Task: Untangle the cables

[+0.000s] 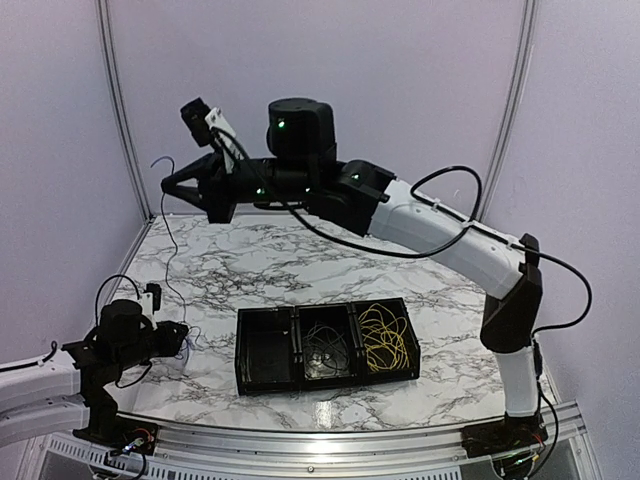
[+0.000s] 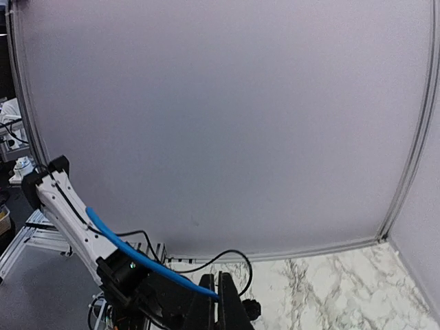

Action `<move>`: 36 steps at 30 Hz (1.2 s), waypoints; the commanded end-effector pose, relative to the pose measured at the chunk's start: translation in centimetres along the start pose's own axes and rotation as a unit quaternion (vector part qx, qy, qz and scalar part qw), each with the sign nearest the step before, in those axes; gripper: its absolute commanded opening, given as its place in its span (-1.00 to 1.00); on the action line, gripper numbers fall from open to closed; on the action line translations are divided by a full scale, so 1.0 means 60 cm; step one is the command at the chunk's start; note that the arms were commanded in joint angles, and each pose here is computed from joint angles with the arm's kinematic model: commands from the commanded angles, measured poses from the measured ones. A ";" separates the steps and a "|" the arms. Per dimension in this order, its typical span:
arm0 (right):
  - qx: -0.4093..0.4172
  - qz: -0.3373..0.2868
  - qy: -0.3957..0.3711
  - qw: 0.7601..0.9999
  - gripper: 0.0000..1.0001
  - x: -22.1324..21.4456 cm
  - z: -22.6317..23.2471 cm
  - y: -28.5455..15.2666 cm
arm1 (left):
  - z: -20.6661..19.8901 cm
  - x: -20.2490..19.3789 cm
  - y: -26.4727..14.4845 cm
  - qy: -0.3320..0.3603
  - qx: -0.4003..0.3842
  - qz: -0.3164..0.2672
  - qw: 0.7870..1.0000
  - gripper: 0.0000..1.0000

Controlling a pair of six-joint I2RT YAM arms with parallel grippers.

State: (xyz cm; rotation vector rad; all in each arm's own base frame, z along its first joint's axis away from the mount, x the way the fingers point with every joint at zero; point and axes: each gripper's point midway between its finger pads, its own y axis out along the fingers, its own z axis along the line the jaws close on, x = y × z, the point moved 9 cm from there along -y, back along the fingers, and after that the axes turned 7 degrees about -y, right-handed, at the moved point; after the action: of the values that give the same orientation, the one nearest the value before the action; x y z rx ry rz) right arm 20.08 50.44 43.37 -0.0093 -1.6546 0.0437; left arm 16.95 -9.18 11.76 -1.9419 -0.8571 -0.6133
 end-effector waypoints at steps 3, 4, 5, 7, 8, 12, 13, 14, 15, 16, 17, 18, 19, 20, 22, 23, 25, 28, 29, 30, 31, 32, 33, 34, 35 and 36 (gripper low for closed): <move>-0.038 -0.150 -0.110 0.982 -1.00 0.204 0.033 -0.119 | 0.015 -0.006 0.000 -0.045 0.017 -0.032 0.998 -0.66; -0.042 -0.156 -0.116 0.980 -1.00 0.214 0.034 -0.130 | 0.016 -0.006 -0.001 -0.048 0.022 -0.031 0.998 -0.66; -0.046 -0.159 -0.124 0.978 -1.00 0.221 0.033 -0.139 | 0.017 -0.005 -0.001 -0.049 0.025 -0.032 0.998 -0.66; -0.053 -0.162 -0.129 0.977 -1.00 0.231 0.030 -0.156 | 0.019 -0.006 -0.002 -0.054 0.030 -0.030 0.998 -0.66; -0.057 -0.165 -0.130 0.976 -1.00 0.234 0.028 -0.164 | 0.020 -0.008 -0.003 -0.058 0.034 -0.027 0.997 -0.66; -0.064 -0.160 -0.134 0.976 -1.00 0.238 0.021 -0.181 | 0.027 -0.017 -0.003 -0.071 0.039 -0.020 0.997 -0.67; -0.066 -0.157 -0.133 0.976 -1.00 0.235 0.018 -0.183 | 0.028 -0.018 -0.004 -0.072 0.040 -0.021 0.996 -0.66; -0.067 -0.154 -0.130 0.977 -1.00 0.233 0.015 -0.184 | 0.028 -0.018 -0.005 -0.074 0.042 -0.022 0.996 -0.66; -0.067 -0.152 -0.128 0.978 -1.00 0.231 0.014 -0.185 | 0.028 -0.016 -0.007 -0.075 0.043 -0.024 0.996 -0.66; -0.067 -0.149 -0.127 0.978 -1.00 0.228 0.012 -0.185 | 0.026 -0.012 -0.009 -0.076 0.043 -0.028 0.996 -0.65; -0.067 -0.145 -0.125 0.979 -1.00 0.224 0.010 -0.182 | 0.020 -0.003 -0.014 -0.076 0.037 -0.035 0.996 -0.61; -0.067 -0.141 -0.123 0.980 -1.00 0.219 0.009 -0.181 | 0.010 0.010 -0.021 -0.075 0.026 -0.043 0.996 -0.51; -0.067 -0.138 -0.122 0.981 -1.00 0.216 0.007 -0.179 | -0.002 0.025 -0.031 -0.074 0.008 -0.058 0.996 -0.37; -0.067 -0.136 -0.120 0.981 -1.00 0.212 0.006 -0.176 | -0.016 0.042 -0.045 -0.073 -0.016 -0.078 0.994 -0.21; -0.065 -0.137 -0.118 0.981 -1.00 0.210 0.005 -0.173 | -0.041 0.075 -0.077 -0.070 -0.061 -0.121 0.988 0.06; -0.064 -0.141 -0.119 0.981 -1.00 0.213 0.006 -0.171 | -0.052 0.092 -0.096 -0.070 -0.080 -0.143 0.984 0.20; -0.062 -0.151 -0.124 0.979 -1.00 0.220 0.009 -0.169 | -0.069 0.120 -0.131 -0.061 -0.096 -0.167 0.979 0.28; -0.060 -0.173 -0.138 0.973 -1.00 0.235 0.020 -0.164 | -0.099 0.158 -0.173 -0.032 -0.117 -0.174 0.977 0.32; -0.058 -0.180 -0.142 0.972 -1.00 0.238 0.025 -0.160 | -0.112 0.174 -0.189 -0.023 -0.125 -0.176 0.976 0.33; -0.057 -0.188 -0.144 0.970 -1.00 0.241 0.029 -0.157 | -0.118 0.179 -0.192 -0.014 -0.128 -0.172 0.977 0.34; -0.054 -0.192 -0.145 0.969 -1.00 0.241 0.031 -0.149 | -0.128 0.191 -0.203 -0.005 -0.136 -0.172 0.976 0.34; -0.052 -0.198 -0.148 0.968 -1.00 0.243 0.033 -0.146 | -0.135 0.199 -0.209 0.002 -0.137 -0.171 0.976 0.34; -0.052 -0.202 -0.148 0.967 -1.00 0.243 0.034 -0.139 | -0.139 0.206 -0.214 0.006 -0.135 -0.172 0.976 0.35; -0.051 -0.206 -0.149 0.966 -1.00 0.243 0.036 -0.135 | -0.143 0.212 -0.220 0.011 -0.134 -0.173 0.976 0.36; -0.053 -0.210 -0.150 0.965 -1.00 0.242 0.036 -0.130 | -0.147 0.218 -0.226 0.017 -0.134 -0.176 0.975 0.36; -0.054 -0.215 -0.151 0.963 -1.00 0.243 0.037 -0.125 | -0.150 0.223 -0.231 0.022 -0.134 -0.179 0.974 0.37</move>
State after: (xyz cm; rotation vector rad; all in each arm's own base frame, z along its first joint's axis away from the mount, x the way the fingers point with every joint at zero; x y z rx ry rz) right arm 17.52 42.92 56.70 0.2214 -1.9015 -0.3104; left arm 14.38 -7.67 32.35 -2.0616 -1.2832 -0.9976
